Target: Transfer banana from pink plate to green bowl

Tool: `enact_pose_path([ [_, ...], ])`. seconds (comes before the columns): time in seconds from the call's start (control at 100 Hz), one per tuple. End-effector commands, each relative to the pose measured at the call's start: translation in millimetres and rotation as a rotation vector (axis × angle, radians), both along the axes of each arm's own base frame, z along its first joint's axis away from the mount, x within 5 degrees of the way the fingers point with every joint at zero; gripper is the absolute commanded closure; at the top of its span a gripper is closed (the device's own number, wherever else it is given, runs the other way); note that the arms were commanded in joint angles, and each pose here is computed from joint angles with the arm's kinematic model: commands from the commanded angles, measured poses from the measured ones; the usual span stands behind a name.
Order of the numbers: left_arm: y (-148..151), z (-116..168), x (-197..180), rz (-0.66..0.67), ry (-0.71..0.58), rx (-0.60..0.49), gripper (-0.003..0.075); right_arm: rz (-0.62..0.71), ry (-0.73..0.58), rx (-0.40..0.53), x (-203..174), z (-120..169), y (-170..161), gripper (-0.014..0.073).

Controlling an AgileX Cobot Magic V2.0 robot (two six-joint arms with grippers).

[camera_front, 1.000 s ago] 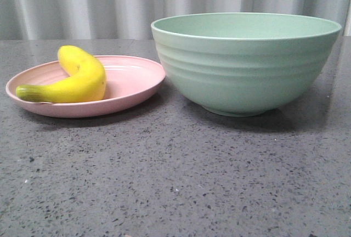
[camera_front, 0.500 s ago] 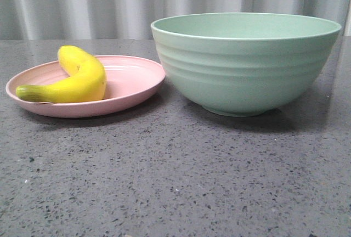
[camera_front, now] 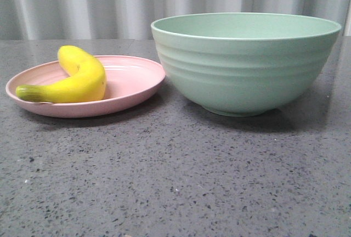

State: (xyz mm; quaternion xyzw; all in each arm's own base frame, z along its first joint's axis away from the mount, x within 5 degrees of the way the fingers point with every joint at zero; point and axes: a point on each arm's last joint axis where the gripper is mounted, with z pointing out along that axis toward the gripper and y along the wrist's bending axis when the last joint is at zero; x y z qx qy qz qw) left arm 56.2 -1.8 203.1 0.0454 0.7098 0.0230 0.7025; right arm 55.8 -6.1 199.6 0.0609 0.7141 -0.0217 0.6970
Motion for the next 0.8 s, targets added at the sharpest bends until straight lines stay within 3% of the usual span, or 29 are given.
enact_pose_path([
  [0.0,0.2,5.9,-2.2,0.002,-0.100,-0.021,0.0741,-0.015,-0.077,-0.015,-0.6,0.8,-1.1,0.0658],
  [0.26,0.2,6.2,-2.3,0.001,-0.103,-0.037,0.0741,-0.015,-0.077,-0.013,-0.6,0.8,-1.1,0.0658],
  [0.41,0.1,11.7,-2.5,-0.002,-0.113,-0.096,0.0741,-0.008,-0.063,0.042,-0.7,4.3,-0.4,0.0658],
  [0.58,0.1,37.9,-1.9,-0.004,-0.138,-0.098,0.0741,-0.001,0.000,0.057,3.3,15.0,-0.2,0.0657],
  [0.79,-0.2,66.1,11.5,-0.001,-0.107,-0.104,0.0741,0.014,0.089,0.070,14.0,49.3,-0.1,0.0656],
])
